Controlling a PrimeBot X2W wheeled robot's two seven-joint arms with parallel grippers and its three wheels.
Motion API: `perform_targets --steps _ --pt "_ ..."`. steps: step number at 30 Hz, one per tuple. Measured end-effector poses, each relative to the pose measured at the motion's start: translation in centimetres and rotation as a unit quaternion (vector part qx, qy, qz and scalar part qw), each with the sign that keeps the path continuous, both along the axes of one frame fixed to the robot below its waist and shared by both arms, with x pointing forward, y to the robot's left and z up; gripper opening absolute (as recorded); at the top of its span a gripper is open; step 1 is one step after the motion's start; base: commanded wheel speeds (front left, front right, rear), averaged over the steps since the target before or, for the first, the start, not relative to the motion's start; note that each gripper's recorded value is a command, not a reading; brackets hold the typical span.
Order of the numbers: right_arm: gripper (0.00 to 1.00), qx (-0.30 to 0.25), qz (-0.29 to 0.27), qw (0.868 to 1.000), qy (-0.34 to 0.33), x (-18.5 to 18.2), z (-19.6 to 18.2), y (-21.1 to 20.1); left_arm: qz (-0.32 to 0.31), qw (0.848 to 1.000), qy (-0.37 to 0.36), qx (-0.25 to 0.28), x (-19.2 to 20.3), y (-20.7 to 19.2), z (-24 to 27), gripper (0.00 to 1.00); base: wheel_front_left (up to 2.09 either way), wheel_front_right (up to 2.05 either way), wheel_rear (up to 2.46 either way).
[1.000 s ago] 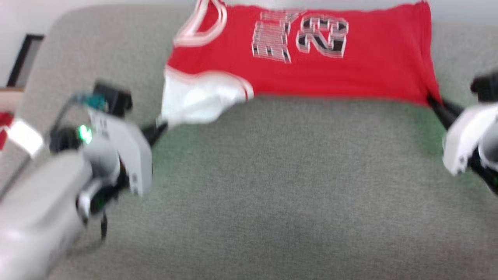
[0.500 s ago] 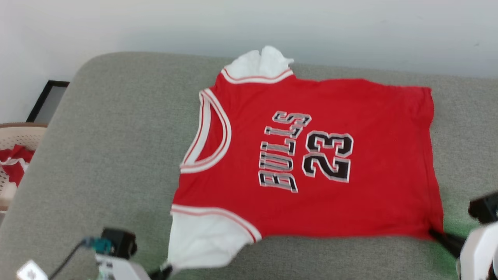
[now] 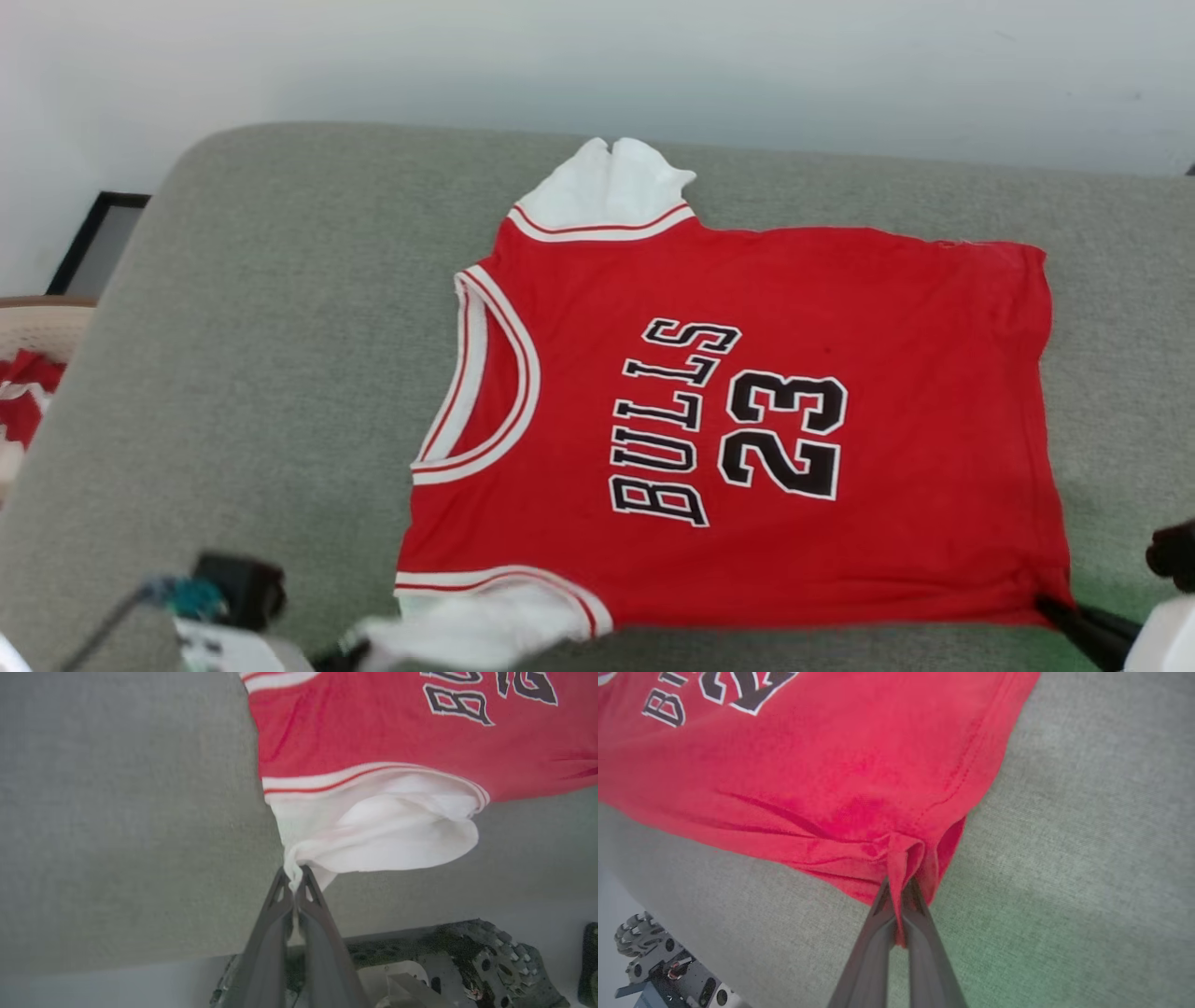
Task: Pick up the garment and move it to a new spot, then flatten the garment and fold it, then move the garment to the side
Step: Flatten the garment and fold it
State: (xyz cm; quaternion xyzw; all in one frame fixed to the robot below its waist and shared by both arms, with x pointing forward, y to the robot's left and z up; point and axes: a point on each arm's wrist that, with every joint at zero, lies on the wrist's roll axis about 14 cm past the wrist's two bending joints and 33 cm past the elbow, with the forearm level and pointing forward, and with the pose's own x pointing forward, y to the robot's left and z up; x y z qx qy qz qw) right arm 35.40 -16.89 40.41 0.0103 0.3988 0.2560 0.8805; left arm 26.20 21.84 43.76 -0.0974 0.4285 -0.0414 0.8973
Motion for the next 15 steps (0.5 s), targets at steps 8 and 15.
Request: perform_targets --steps 8,15 --pt "0.00 0.000 -0.014 0.997 -0.070 4.0 3.8 0.6 -0.083 0.986 -0.119 0.080 8.9 1.3 6.7 0.00 0.00 0.00 0.00" --pt "0.00 -0.016 -0.031 0.995 -0.096 8.4 4.5 0.6 -0.137 0.972 -0.164 0.096 16.7 0.3 8.4 0.00 0.00 0.00 0.00"
